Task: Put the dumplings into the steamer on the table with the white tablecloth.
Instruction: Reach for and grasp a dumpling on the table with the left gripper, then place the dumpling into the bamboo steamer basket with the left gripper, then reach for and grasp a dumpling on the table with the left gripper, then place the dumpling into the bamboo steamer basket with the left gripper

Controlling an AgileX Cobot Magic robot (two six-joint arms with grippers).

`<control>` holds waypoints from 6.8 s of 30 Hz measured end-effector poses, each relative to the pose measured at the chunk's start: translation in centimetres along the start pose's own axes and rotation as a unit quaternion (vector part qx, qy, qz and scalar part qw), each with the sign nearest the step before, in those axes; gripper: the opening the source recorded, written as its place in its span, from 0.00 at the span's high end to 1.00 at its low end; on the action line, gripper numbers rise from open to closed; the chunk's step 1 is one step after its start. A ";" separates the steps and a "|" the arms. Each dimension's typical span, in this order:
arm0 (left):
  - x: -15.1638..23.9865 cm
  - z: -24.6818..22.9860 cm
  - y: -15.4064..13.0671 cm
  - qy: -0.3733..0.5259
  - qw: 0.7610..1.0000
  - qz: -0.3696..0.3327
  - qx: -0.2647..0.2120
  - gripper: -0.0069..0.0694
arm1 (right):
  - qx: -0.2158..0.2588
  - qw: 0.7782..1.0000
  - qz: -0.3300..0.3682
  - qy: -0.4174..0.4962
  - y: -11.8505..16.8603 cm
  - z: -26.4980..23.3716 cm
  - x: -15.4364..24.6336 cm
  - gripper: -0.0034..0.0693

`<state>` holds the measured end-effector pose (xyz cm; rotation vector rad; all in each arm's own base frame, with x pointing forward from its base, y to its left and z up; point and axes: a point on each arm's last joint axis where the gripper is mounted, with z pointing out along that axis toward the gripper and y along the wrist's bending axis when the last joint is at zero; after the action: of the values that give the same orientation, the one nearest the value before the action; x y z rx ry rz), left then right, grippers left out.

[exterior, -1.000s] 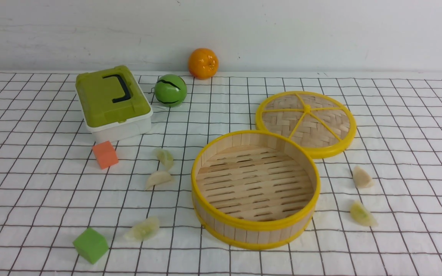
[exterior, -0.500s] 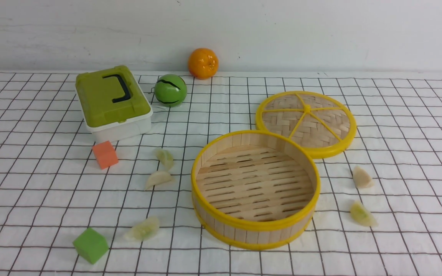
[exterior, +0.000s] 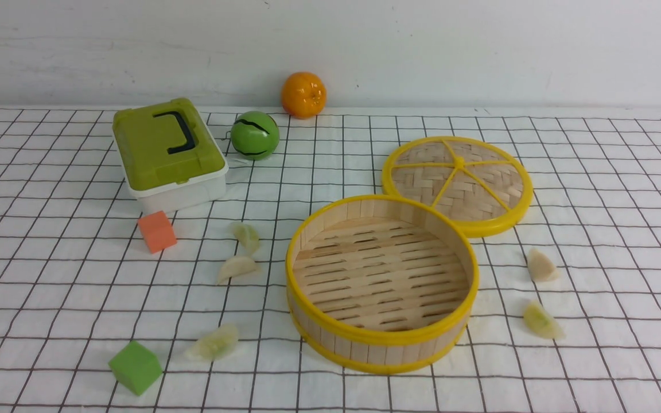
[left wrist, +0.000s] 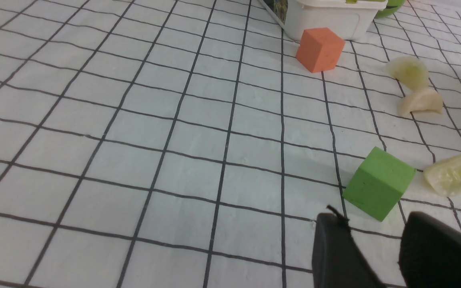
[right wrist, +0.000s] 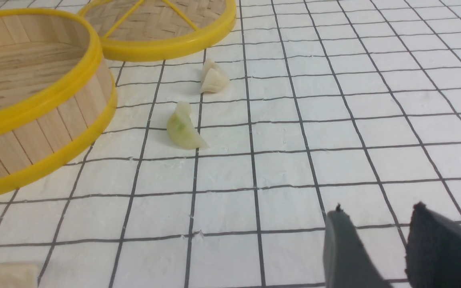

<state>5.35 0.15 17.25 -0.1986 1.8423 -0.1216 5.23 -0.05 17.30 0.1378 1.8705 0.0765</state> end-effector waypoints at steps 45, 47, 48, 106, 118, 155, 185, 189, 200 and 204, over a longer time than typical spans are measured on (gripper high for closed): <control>-18.3 -0.5 -6.4 0.255 0.961 0.011 0.102 0.93 | -0.271 0.954 -0.036 0.125 7.2 1.1 -17.9 0.98; -18.6 0.9 -6.8 0.311 0.945 0.035 0.094 0.93 | -0.296 0.939 -0.059 0.167 7.9 2.4 -18.6 0.98; -18.7 1.1 -6.9 0.314 0.944 0.037 0.094 0.93 | -0.300 0.936 -0.062 0.172 8.0 2.4 -18.6 0.98; -16.1 24.4 -33.8 0.370 0.867 0.212 0.258 0.59 | -0.360 0.865 -0.124 0.327 10.9 3.4 -16.4 0.95; -6.2 32.7 -35.4 0.428 0.864 0.192 0.183 0.59 | -0.227 0.920 -0.146 0.284 6.7 -3.1 -16.9 0.94; -12.6 28.9 -17.8 0.446 0.832 0.298 0.139 0.23 | -0.193 0.950 -0.119 0.213 6.1 -3.3 -17.9 0.91; -10.1 31.4 -20.1 0.448 0.864 0.210 0.095 0.60 | -0.198 0.942 -0.119 0.242 6.1 -3.5 -17.4 0.90; -13.6 28.4 -25.0 0.390 0.890 0.178 0.153 0.60 | -0.198 0.946 -0.117 0.230 6.2 -3.4 -17.6 0.90; -8.8 29.5 -30.4 0.388 0.897 0.111 0.179 0.60 | -0.202 0.944 -0.114 0.235 6.2 -3.5 -17.6 0.90; -6.7 31.0 -30.2 0.389 0.899 0.116 0.165 0.60 | -0.203 0.941 -0.119 0.243 6.2 -3.6 -17.4 0.90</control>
<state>39.17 -27.56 20.56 0.3668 2.5829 -0.3864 7.28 3.82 35.62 -0.4287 2.3036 0.3534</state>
